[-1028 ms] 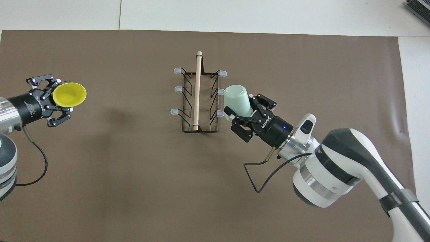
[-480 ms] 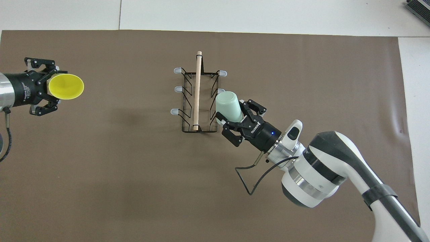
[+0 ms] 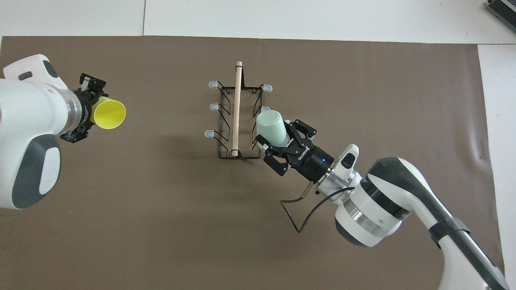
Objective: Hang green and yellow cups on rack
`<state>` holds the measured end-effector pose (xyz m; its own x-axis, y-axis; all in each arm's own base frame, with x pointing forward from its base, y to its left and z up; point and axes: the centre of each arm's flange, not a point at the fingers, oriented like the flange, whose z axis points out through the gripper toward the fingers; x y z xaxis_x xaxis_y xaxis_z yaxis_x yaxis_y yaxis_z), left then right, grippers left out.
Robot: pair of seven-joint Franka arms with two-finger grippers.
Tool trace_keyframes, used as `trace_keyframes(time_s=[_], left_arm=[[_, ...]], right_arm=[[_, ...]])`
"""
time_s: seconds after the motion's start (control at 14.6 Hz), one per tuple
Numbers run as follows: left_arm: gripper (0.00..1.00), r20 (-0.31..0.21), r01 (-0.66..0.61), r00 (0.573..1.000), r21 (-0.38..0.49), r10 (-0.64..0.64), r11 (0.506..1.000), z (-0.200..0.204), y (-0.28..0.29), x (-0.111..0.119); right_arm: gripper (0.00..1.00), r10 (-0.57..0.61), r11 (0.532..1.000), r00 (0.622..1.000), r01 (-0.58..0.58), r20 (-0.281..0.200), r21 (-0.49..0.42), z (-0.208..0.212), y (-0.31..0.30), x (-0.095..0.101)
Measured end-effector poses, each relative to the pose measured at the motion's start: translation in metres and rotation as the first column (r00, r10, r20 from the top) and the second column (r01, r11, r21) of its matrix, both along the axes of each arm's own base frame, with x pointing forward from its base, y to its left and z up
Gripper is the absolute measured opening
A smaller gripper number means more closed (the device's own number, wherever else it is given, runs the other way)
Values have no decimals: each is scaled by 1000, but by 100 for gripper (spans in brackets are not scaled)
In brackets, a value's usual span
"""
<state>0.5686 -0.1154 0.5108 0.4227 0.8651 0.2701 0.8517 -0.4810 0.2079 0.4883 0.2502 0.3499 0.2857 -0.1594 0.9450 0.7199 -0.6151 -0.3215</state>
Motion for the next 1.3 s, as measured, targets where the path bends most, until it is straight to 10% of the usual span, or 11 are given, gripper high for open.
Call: trace_keyframes(time_s=[1.3], left_arm=[[68, 182, -124, 982, 404, 53, 906, 2, -145, -16]], right_arm=[[70, 20, 1000, 994, -22, 107, 14, -31, 13, 15]])
